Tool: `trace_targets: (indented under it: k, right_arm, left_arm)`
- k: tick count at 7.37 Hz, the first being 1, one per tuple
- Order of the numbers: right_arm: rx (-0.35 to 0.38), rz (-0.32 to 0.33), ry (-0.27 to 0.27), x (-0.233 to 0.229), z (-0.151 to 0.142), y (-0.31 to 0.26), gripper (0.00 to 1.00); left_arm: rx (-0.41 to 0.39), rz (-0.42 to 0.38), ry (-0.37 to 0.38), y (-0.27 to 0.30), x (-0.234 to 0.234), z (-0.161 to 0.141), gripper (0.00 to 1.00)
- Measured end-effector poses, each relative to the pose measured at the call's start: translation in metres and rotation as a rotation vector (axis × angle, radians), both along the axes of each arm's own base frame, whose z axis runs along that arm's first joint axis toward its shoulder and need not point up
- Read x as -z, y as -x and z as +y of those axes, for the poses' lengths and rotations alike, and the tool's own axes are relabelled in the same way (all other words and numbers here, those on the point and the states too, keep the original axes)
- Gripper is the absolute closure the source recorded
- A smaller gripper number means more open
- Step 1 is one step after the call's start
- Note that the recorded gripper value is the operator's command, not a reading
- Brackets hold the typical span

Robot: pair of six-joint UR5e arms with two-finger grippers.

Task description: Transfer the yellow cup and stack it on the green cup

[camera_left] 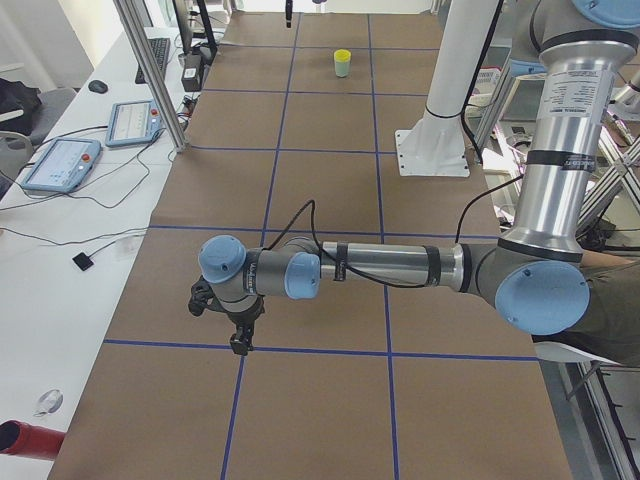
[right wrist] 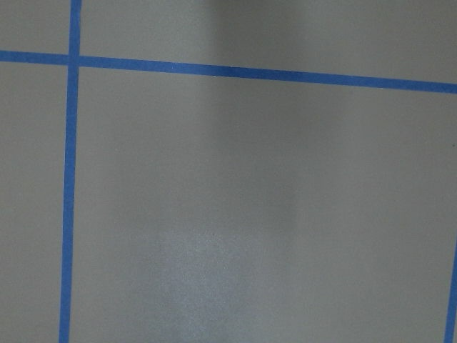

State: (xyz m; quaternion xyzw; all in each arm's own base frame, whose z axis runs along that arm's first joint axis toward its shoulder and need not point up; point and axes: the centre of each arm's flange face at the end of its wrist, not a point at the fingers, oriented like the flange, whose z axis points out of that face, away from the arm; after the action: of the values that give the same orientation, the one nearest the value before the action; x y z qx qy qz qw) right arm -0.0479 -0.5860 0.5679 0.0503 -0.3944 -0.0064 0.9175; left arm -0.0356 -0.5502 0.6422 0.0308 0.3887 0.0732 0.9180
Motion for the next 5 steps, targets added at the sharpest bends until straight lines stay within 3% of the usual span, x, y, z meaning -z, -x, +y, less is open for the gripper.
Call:
trace_targets:
  k: [5]
  right_arm:
    - [0.030, -0.020, 0.026, -0.014, 0.015, 0.014, 0.01]
  left_arm:
    - [-0.003, 0.049, -0.062, -0.004, 0.012, -0.005, 0.00]
